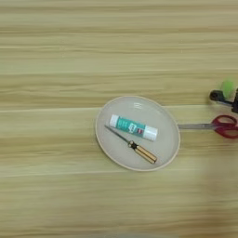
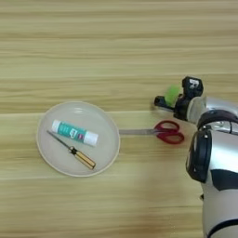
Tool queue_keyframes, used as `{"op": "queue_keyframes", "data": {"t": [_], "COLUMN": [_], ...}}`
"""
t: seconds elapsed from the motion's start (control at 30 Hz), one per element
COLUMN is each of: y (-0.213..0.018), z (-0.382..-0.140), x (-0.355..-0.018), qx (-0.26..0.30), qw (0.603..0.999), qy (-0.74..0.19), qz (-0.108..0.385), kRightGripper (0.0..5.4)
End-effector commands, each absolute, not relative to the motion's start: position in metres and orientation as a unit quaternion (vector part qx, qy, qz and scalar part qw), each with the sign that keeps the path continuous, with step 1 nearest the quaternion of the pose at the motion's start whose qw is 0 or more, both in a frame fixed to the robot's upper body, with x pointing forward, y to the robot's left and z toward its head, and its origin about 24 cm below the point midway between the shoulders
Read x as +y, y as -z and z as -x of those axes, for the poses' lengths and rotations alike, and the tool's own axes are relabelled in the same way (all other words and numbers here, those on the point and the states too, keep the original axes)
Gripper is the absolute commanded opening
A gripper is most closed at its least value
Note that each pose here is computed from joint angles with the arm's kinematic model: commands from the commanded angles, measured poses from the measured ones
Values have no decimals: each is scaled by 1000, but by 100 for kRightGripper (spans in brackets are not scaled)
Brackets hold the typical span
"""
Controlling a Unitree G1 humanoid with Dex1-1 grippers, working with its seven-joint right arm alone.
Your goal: Move the objects on the table
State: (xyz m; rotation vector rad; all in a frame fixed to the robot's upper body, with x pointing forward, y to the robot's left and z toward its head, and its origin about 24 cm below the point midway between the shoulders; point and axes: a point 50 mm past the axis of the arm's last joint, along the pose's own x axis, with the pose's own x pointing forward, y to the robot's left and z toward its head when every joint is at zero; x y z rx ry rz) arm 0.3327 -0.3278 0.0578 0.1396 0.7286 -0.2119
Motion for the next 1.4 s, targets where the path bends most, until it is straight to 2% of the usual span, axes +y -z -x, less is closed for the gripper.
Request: {"op": "queue_keyframes", "data": {"t": [0.03,0.53,1.13,1.4], "y": [-84,-75,-55,-48], "z": [-349,-350,-344,-344], "x": [-325,-318,-313,-306], "qx": [315,312,326,320], "qw": [944,947,940,943], "qy": [88,72,98,87], "qz": [-48,22,16,30], "kRightGripper": [536,536,536,536]}}
